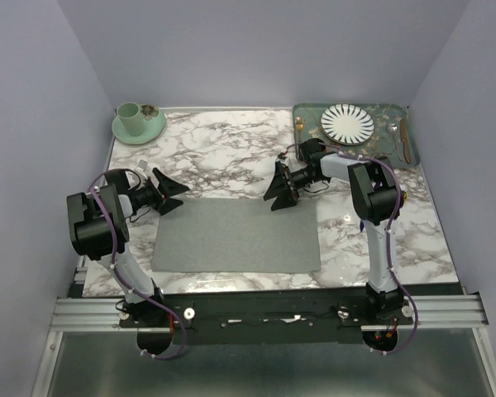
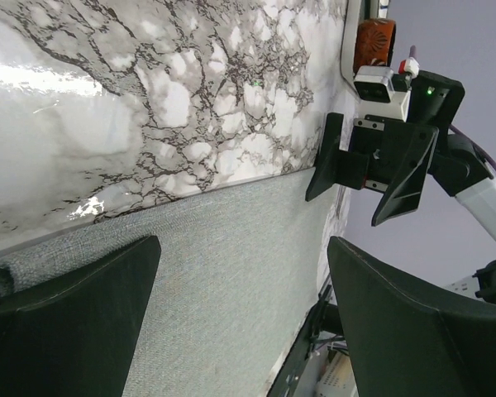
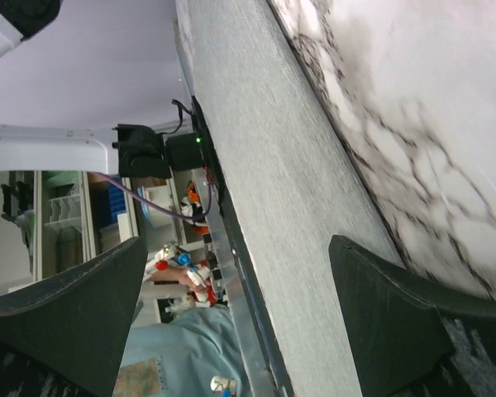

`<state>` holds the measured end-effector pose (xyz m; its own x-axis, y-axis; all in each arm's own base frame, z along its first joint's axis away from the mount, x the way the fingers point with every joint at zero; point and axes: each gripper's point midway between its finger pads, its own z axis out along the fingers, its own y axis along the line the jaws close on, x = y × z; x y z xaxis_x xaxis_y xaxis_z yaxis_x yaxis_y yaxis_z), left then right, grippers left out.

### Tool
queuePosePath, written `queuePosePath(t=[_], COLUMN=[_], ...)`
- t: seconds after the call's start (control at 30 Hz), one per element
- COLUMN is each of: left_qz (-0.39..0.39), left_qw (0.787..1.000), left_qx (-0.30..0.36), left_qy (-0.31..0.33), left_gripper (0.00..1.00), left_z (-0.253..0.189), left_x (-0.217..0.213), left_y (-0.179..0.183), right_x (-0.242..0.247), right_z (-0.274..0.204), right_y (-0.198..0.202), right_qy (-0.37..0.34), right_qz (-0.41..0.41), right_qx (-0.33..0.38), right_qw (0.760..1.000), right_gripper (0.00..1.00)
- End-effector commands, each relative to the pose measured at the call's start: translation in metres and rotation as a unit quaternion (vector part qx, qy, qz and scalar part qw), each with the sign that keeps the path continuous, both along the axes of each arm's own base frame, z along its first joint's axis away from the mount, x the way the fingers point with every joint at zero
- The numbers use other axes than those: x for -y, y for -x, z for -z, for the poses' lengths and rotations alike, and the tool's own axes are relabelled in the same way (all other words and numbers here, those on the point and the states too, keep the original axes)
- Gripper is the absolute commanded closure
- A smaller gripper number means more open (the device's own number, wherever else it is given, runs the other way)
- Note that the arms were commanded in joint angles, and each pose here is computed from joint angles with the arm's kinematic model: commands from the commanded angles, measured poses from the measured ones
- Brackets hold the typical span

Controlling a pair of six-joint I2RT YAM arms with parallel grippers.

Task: Fold the napkin into a case and place the utensils inside
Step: Smooth out the rectangle-folded napkin at the center of the board.

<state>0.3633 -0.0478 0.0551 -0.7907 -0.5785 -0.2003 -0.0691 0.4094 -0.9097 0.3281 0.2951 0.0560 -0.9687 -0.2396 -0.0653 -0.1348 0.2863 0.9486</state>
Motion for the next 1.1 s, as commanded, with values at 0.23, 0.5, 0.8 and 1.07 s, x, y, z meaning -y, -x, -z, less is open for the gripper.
queuePosePath(t=[0.23, 0.5, 0.8, 1.07], left_qz=[0.043, 0.112, 0.149, 0.138], left_qw=[0.995, 0.991, 0.986, 0.988], left_qx=[0.068, 0.071, 0.041, -0.01], left_qy=[-0.051, 0.018, 0.061, 0.074], left_gripper=[0.01, 0.01, 0.01, 0.01], left_z=[-0.045, -0.061, -0.037, -0.003], left_x=[0.047, 0.183, 0.256, 0.226], left_y=[-0.005, 0.005, 0.002, 0.002], right_x=[0.04, 0.08, 0.101, 0.116], right_z=[-0.057, -0.01, 0.027, 0.056], right_y=[0.028, 0.02, -0.001, 0.006], right_qy=[0.033, 0.176, 0.237, 0.254], right_qz=[-0.024, 0.029, 0.063, 0.083], right_qx=[0.067, 0.043, 0.02, -0.077], right_qw=[0.997, 0.983, 0.969, 0.961], right_gripper=[0.0, 0.17, 0.32, 0.3])
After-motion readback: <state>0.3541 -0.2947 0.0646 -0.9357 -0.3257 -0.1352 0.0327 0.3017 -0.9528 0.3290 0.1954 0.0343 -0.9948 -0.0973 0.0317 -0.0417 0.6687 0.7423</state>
